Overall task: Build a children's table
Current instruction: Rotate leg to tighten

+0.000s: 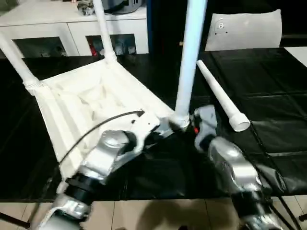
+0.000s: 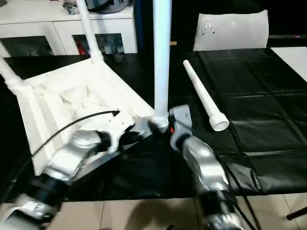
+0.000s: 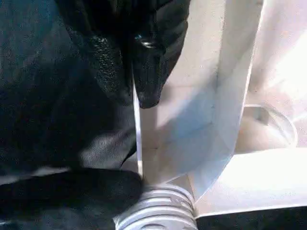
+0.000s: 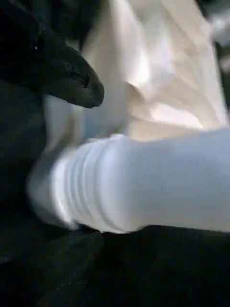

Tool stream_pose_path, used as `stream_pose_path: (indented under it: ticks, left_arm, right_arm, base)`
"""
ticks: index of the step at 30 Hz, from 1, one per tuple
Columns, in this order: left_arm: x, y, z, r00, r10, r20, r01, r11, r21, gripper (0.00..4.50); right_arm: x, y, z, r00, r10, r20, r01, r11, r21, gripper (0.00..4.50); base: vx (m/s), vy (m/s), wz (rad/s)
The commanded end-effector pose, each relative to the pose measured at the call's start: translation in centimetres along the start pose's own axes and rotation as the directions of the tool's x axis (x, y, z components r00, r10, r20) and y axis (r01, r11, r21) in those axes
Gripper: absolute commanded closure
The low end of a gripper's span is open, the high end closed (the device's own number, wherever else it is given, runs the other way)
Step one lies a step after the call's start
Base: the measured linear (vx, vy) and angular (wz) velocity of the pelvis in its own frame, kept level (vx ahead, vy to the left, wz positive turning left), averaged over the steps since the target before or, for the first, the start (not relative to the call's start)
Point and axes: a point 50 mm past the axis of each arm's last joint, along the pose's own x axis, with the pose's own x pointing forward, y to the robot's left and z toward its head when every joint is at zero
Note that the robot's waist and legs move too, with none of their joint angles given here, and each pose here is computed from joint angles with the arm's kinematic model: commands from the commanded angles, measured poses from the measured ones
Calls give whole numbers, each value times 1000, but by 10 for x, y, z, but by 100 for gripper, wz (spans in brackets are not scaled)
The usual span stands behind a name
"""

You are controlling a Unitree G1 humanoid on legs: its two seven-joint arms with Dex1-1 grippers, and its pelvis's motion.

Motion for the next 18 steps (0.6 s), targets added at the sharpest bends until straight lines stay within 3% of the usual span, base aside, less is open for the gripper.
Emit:
stream_pose_path:
  ticks: [1, 7, 10, 14, 18]
  left_arm:
    - [-7, 4, -3, 998, -53, -23, 54, 997, 55, 450]
    - [-14, 3, -8, 983, -180, -45, 184, 974, 129, 450]
    - [-19, -2, -9, 958, -283, -51, 287, 944, 164, 450]
    - [-25, -10, -12, 882, -458, -116, 472, 851, 229, 450]
    - [-27, -10, -11, 851, -503, -151, 525, 810, 262, 450]
  right_arm:
    - [-11, 2, 4, 986, 167, -10, -167, 982, -85, 7]
    - [-24, -7, 12, 960, 280, -27, -281, 951, -127, 7]
    - [-29, -11, 16, 931, 357, -74, -365, 916, -165, 7]
    - [-31, -14, 22, 855, 491, -163, -517, 826, -224, 7]
    - [-30, -13, 23, 814, 539, -217, -580, 776, -248, 7]
  base:
    - [0, 0, 0]
    - [0, 0, 0]
    - [0, 0, 0]
    - [0, 0, 0]
    - [0, 0, 0]
